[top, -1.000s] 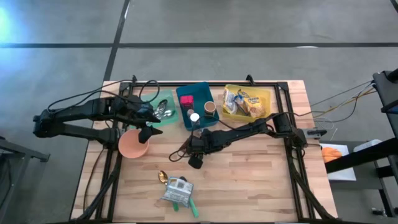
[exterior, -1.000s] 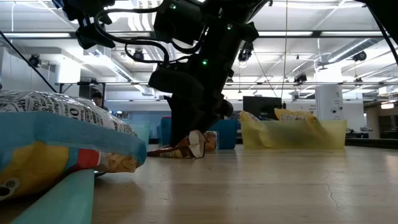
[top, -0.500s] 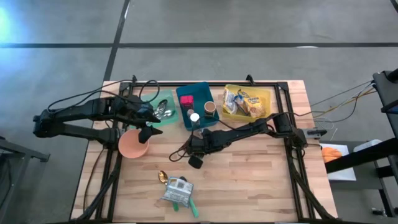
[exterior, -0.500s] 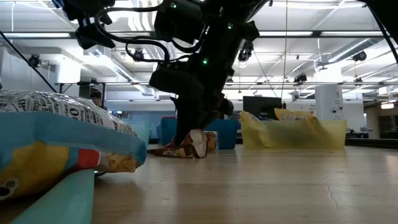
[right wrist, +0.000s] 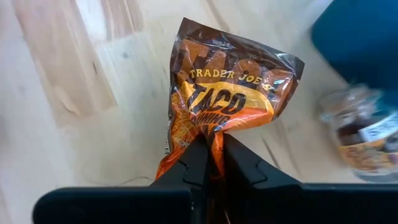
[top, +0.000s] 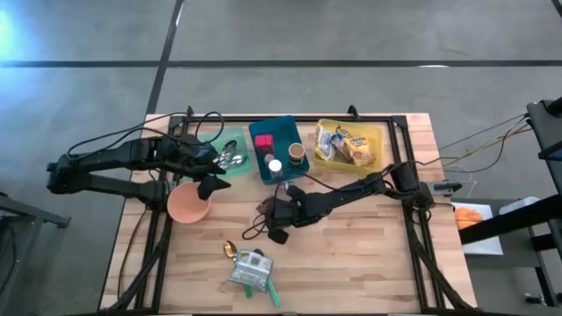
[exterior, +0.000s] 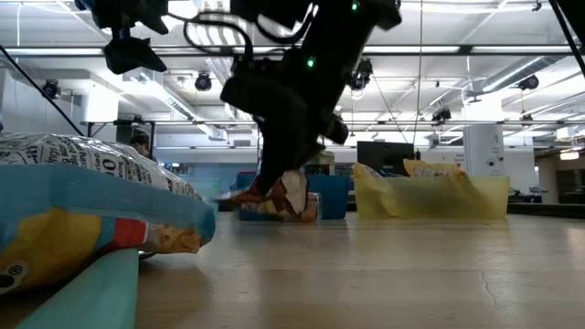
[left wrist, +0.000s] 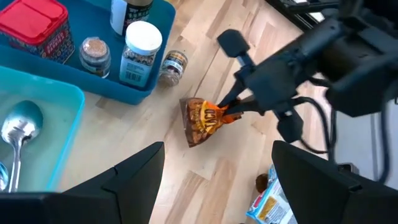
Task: Pick & Place Food Item
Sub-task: Put the orange seasoning bag into the blue bin
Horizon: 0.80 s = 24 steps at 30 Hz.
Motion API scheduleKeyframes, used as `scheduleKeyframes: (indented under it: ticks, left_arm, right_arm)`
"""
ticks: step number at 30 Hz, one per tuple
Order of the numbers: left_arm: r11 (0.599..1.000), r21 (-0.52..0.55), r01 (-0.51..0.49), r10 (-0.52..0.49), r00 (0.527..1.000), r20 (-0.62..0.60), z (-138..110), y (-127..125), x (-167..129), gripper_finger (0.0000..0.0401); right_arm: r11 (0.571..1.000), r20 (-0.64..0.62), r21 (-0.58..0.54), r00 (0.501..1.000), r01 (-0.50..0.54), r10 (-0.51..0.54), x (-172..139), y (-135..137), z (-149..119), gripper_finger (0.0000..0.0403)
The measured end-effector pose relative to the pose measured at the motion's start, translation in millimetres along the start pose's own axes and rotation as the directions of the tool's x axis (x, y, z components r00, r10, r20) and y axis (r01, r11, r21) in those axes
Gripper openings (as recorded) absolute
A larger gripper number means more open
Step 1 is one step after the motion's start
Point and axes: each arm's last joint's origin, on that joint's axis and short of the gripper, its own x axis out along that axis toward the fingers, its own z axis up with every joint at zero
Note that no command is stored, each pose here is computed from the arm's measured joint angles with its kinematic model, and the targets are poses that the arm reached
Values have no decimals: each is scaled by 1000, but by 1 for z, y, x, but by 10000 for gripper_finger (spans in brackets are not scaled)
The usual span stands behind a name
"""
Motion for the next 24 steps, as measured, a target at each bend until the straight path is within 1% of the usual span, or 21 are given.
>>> scheduleKeyframes:
  ticks: [6,10,13,15,18,24]
  left_arm:
    - [998,-67,-1,1,1000,-1,-2,2,4,303]
    - [995,-101,-13,11,1000,-20,-5,5,15,303]
    - [991,-130,-26,21,999,-41,-4,6,26,303]
    - [988,-148,-35,27,998,-57,-3,7,35,303]
    - [987,-159,-30,19,997,-70,2,6,46,303]
    - [982,-190,-21,6,997,-79,8,5,64,303]
  right_arm:
    - [998,104,-22,993,52,-50,-24,12,-1,18]
    - [995,184,-32,979,93,-85,-44,18,-2,18]
    - [991,240,-66,966,113,-94,-56,24,-2,18]
    - [986,277,-111,957,121,-86,-63,28,-2,18]
    - [976,309,-185,950,117,-55,-67,36,-2,18]
    - [961,351,-216,932,173,-89,-70,39,-4,17]
